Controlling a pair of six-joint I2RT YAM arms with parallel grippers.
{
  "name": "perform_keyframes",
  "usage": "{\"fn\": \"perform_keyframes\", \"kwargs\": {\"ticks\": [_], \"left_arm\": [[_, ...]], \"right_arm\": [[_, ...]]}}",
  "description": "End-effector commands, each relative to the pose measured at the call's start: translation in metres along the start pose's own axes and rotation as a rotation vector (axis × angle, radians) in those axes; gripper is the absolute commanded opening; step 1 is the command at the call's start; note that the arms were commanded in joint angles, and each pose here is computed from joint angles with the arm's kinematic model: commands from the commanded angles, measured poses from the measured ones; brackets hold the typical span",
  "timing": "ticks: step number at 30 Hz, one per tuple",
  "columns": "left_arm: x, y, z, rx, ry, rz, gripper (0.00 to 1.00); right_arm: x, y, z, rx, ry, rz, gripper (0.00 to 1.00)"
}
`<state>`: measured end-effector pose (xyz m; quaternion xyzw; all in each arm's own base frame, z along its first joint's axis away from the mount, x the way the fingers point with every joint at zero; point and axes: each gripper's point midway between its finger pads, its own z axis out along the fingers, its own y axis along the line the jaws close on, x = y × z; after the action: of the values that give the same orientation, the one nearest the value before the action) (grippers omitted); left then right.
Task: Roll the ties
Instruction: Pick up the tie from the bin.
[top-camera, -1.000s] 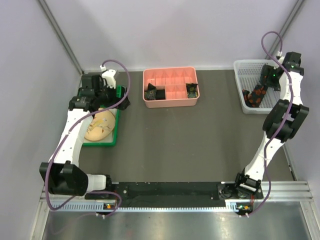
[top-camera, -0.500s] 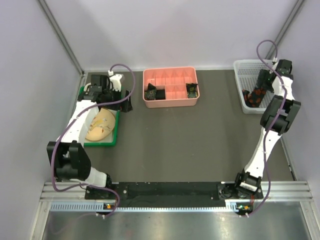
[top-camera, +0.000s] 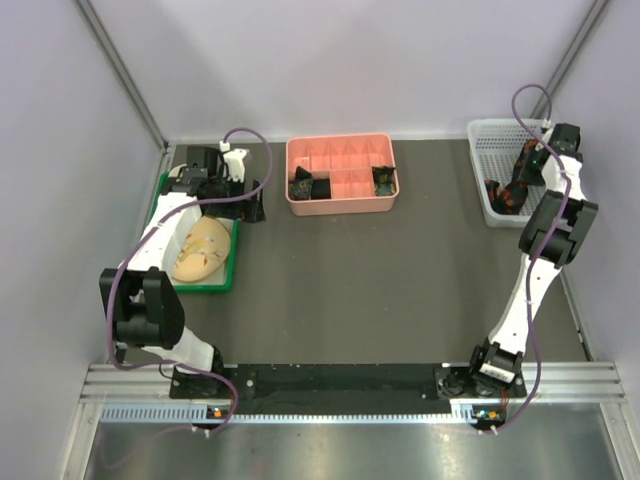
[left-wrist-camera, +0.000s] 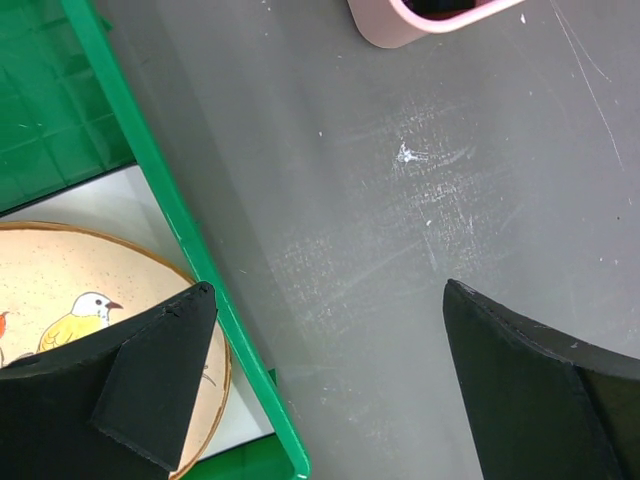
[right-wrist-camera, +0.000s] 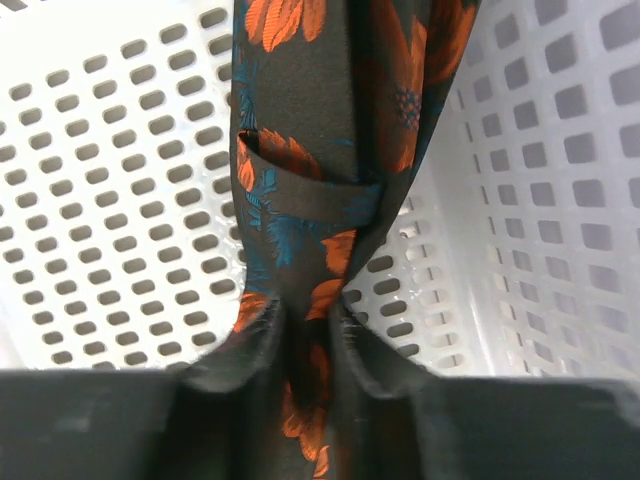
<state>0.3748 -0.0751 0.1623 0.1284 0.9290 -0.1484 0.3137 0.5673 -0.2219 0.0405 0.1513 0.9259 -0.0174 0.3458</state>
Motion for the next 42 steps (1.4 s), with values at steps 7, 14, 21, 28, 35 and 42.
{"fn": "perform_keyframes", "kwargs": {"ticks": [7,14,21,28,35,42], "left_arm": [[-0.025,0.000,-0.009,0.007,-0.051,0.045,0.99],[-0.041,-0.017,-0.027,0.059,-0.160,0.072,0.99],[-0.045,-0.037,-0.050,0.124,-0.250,0.125,0.99],[-0.035,-0.052,-0.078,0.142,-0.345,0.202,0.99],[-0.002,-0.065,-0.104,0.144,-0.374,0.319,0.99],[0.040,-0.103,-0.127,0.302,-0.438,0.518,0.99]], "right_arm": [[-0.091,0.026,-0.086,-0.093,-0.237,-0.092,0.00],[-0.170,0.063,-0.233,-0.197,-0.531,-0.182,0.00],[-0.184,0.116,-0.384,-0.393,-0.727,-0.256,0.00],[-0.156,0.170,-0.511,-0.624,-0.835,-0.283,0.00],[-0.063,0.246,-0.555,-0.992,-0.649,-0.364,0.00],[0.043,0.309,-0.552,-1.240,-0.469,-0.471,0.00]]}}
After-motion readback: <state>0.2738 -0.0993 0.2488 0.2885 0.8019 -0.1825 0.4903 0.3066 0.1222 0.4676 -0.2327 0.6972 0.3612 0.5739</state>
